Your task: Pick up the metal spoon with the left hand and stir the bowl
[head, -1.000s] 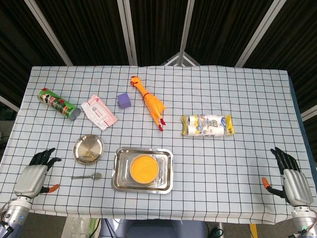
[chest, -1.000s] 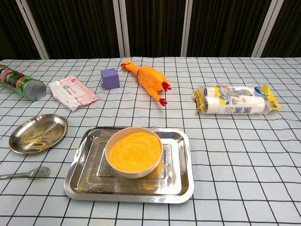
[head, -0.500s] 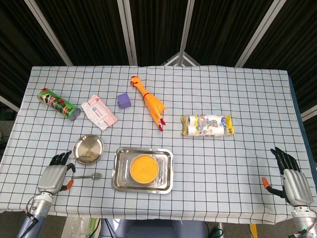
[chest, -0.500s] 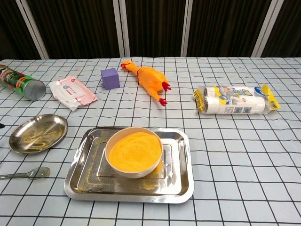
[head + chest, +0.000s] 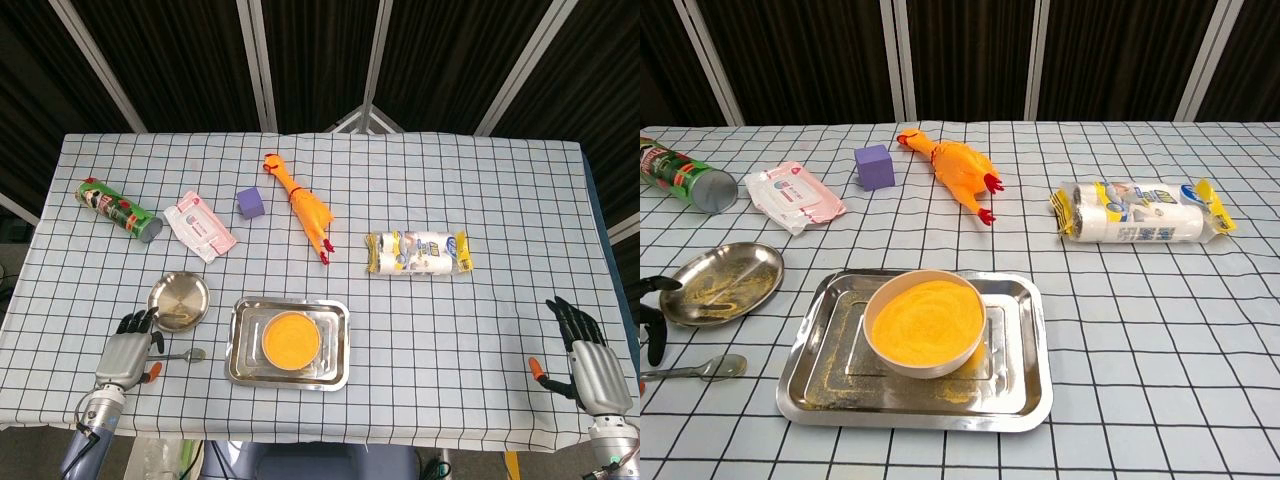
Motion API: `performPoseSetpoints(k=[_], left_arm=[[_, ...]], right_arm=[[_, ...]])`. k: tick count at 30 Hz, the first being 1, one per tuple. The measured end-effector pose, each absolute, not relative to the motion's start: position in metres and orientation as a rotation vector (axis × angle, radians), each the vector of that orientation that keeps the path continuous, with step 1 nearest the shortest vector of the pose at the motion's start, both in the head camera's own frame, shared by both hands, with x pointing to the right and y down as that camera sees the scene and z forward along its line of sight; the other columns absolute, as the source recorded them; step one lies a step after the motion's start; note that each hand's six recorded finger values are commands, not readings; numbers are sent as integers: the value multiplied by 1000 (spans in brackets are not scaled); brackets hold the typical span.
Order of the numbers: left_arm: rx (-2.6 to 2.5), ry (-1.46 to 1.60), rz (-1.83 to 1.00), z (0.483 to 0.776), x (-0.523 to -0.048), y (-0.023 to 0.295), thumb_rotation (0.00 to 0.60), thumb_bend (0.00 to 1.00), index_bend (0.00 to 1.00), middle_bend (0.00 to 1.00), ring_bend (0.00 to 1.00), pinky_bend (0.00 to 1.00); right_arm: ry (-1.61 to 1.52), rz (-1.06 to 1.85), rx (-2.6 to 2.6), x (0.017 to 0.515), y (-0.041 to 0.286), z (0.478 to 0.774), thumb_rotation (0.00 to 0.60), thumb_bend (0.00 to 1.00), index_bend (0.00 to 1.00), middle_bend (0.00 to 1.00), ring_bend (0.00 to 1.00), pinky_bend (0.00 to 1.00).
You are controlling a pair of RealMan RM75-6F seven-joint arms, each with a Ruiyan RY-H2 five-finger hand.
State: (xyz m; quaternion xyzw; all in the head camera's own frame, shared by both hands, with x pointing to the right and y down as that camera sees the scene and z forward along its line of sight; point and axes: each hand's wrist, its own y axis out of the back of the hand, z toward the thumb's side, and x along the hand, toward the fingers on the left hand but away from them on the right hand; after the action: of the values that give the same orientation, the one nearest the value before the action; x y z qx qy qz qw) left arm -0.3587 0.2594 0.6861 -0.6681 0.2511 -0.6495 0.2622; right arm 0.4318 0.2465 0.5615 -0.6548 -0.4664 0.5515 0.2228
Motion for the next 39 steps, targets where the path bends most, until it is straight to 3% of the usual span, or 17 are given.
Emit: performPoseSetpoints(k=[15,39], left_arm=[[-1796,658,-1769,689,-359,262,600,556,480,0,0,0],[-1794,654,-1780,689,-361,262,600,557,479,0,0,0]], right_arm=[[-1288,1521,-1809,432,247,561,600,404,0,0,0,0],[-1289,1525,-1811,432,247,561,600,404,0,0,0,0]])
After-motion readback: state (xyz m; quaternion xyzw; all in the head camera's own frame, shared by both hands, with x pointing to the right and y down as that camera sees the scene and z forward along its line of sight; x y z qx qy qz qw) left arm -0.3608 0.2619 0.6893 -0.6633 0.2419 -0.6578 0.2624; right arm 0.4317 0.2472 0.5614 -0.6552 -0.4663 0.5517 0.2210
